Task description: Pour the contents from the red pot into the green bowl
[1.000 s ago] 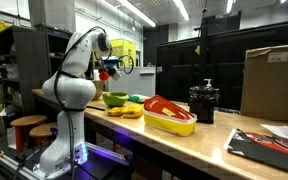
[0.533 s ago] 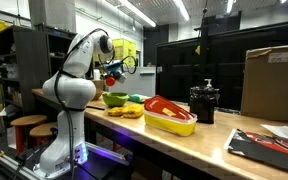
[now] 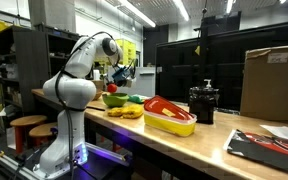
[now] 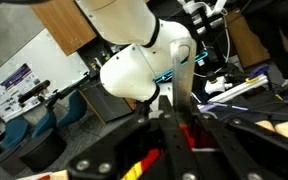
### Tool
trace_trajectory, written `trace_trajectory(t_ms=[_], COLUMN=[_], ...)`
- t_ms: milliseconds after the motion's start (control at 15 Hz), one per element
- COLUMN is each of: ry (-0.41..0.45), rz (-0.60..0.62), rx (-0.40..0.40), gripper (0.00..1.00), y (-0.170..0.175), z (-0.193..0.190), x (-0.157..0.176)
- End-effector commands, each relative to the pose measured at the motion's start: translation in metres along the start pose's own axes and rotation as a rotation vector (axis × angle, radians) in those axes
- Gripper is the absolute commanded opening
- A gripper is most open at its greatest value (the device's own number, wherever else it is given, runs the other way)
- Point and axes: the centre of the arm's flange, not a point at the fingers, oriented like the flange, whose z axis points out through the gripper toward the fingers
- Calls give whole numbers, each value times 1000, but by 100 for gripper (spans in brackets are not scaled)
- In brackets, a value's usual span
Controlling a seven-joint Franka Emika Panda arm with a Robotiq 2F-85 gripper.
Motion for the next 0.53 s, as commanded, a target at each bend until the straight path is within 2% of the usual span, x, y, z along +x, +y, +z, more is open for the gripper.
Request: trace_trajectory(t_ms=[0, 67, 133, 467], ry=[-63, 61, 73, 271], rz=[108, 113, 145, 270], rx=[163, 4, 1, -153], gripper=[4, 4, 4, 4], y=[0, 1, 4, -7], z=[-11, -13, -14, -21], x=[-1, -5, -5, -24])
